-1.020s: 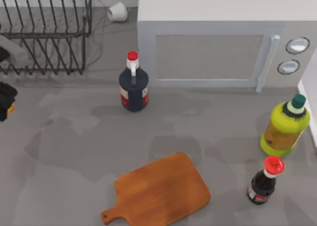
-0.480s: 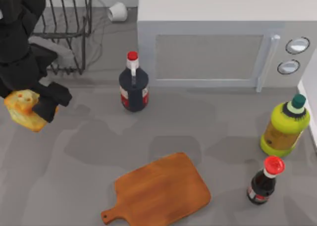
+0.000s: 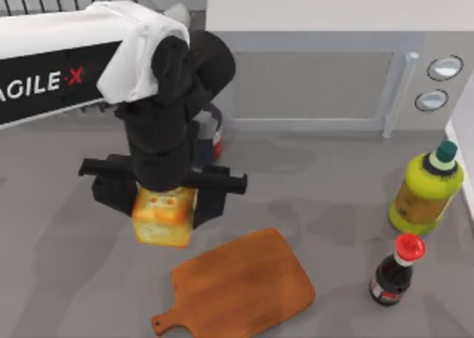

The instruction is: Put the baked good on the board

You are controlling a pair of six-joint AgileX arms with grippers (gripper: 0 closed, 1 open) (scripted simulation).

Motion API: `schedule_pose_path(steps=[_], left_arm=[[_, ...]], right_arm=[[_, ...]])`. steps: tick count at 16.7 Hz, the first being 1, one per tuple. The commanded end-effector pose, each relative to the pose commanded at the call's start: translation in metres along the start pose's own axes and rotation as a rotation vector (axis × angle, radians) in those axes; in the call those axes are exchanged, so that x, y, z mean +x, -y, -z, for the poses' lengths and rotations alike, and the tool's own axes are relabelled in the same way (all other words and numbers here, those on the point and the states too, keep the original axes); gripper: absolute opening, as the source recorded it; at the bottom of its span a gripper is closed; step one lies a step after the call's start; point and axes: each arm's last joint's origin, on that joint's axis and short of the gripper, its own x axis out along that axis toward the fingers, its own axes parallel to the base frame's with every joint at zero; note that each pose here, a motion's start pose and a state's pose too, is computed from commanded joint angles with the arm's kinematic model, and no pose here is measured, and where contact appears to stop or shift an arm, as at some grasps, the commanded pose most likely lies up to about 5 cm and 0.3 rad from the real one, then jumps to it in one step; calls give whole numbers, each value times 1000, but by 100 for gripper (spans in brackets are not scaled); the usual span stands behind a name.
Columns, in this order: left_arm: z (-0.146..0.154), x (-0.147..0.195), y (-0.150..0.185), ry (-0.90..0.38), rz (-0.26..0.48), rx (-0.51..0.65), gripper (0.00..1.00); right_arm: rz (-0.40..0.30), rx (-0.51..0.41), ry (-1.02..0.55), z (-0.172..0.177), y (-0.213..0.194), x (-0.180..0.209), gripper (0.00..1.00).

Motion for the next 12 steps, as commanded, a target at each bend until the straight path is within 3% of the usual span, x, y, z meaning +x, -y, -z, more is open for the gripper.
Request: schedule_pose_path(steps=[6, 12], left_arm=[[47, 0, 65, 44, 17, -135, 0], [55, 0, 72, 52, 23, -146, 0]], right_arm=[[0, 0, 0, 0, 0, 0, 100], [0, 0, 0, 0, 0, 0, 100]])
